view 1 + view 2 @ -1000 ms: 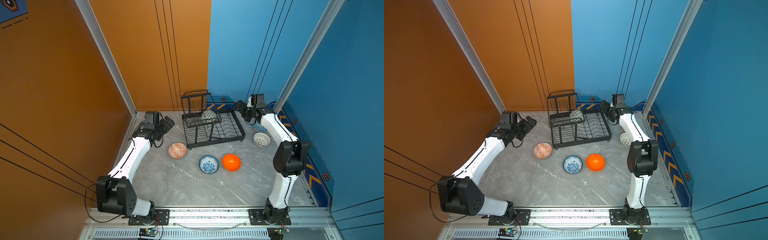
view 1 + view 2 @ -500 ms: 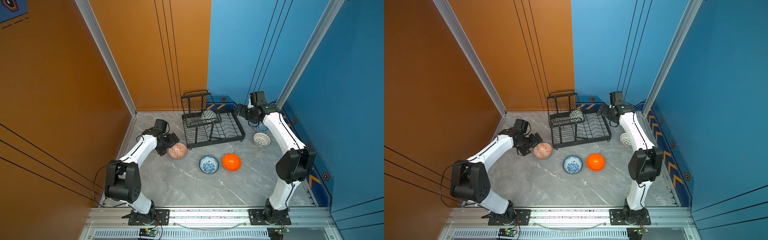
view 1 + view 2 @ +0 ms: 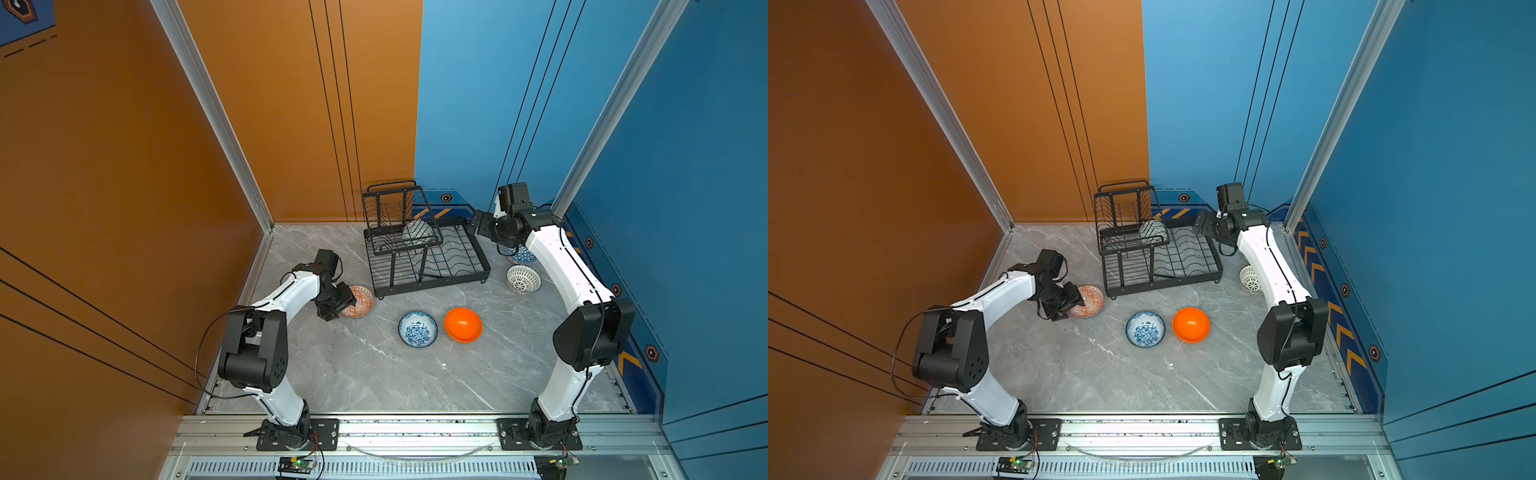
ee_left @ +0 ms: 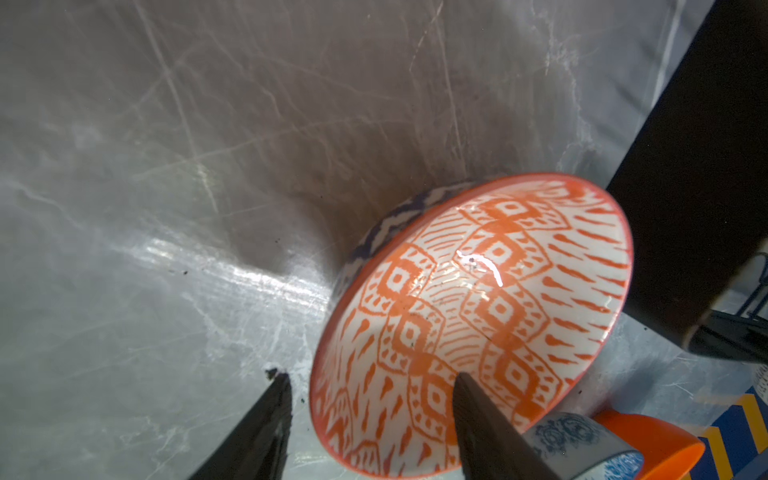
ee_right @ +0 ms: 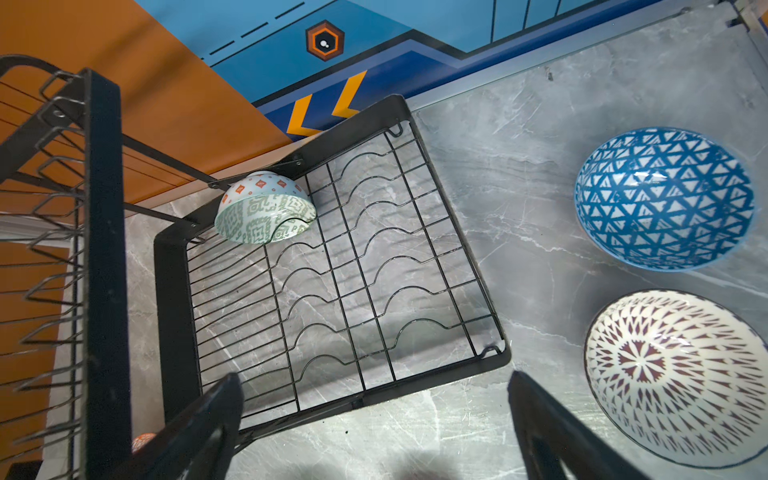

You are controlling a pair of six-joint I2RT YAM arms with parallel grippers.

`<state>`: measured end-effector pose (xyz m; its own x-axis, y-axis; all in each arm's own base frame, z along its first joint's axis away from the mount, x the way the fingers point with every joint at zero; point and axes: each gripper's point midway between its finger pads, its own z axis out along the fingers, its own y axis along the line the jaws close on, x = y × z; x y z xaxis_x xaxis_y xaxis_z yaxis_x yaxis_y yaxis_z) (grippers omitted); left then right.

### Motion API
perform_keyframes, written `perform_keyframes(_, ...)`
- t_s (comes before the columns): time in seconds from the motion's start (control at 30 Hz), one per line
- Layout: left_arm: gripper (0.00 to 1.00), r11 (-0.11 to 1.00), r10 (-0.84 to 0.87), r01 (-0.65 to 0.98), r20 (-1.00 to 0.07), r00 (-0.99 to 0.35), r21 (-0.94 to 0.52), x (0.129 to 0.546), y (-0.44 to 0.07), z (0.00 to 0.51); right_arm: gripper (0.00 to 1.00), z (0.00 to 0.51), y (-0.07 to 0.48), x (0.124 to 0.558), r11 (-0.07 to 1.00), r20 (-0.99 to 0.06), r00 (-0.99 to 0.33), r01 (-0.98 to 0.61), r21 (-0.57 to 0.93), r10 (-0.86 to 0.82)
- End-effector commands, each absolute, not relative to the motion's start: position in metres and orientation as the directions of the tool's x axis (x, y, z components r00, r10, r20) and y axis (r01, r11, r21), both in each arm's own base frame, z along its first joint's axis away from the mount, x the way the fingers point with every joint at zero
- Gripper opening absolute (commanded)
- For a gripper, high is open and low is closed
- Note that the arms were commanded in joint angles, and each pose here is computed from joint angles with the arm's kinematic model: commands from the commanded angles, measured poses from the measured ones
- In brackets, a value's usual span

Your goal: Load the bowls into the dish rack

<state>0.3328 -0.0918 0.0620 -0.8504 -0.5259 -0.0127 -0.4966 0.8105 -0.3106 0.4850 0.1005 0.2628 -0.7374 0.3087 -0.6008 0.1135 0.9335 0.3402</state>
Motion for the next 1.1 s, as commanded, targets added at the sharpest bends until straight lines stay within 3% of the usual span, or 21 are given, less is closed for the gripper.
perform_keyframes(0.0, 0.58, 0.821, -0.504, -0.491, 0.037, -0.863, -0.292, 0.323, -0.093, 0.052, 1.00, 0.296, 0.118, 0.470, 0.919, -0.633, -0.729, -0.015, 0.394, 0.259)
perform_keyframes(0.07, 0.56, 0.824, -0.500, -0.489, 0.038, -0.865, -0.285, 0.323, -0.091, 0.050, 1.00, 0.308, 0.124, 0.470, 0.908, -0.646, -0.717, -0.045, 0.416, 0.261)
perform_keyframes(0.17, 0.40, 0.828, -0.495, -0.488, 0.046, -0.867, -0.277, 0.323, -0.090, 0.046, 1.00, 0.319, 0.131, 0.470, 0.878, -0.633, -0.716, -0.058, 0.475, 0.295)
perform_keyframes(0.3, 0.34, 0.830, -0.492, -0.486, 0.050, -0.869, -0.272, 0.325, -0.089, 0.043, 1.00, 0.338, 0.144, 0.465, 0.871, -0.661, -0.697, -0.107, 0.479, 0.278)
perform_keyframes(0.43, 0.22, 0.833, -0.491, -0.483, 0.042, -0.870, -0.270, 0.329, -0.088, 0.043, 1.00, 0.349, 0.148, 0.468, 0.861, -0.668, -0.686, -0.120, 0.495, 0.288)
perform_keyframes(0.57, 0.19, 0.832, -0.496, -0.487, 0.038, -0.867, -0.266, 0.330, -0.087, 0.043, 1.00, 0.354, 0.148, 0.474, 0.847, -0.659, -0.681, -0.107, 0.521, 0.319)
perform_keyframes(0.77, 0.00, 0.820, -0.518, -0.495, -0.003, -0.855, -0.287, 0.341, -0.080, 0.057, 1.00, 0.379, 0.164, 0.480, 0.799, -0.660, -0.673, -0.170, 0.577, 0.333)
perform_keyframes(1.07, 0.00, 0.796, -0.580, -0.496, -0.202, -0.790, -0.346, 0.387, -0.058, 0.120, 1.00, 0.390, 0.197, 0.475, 0.760, -0.667, -0.688, -0.260, 0.595, 0.287)
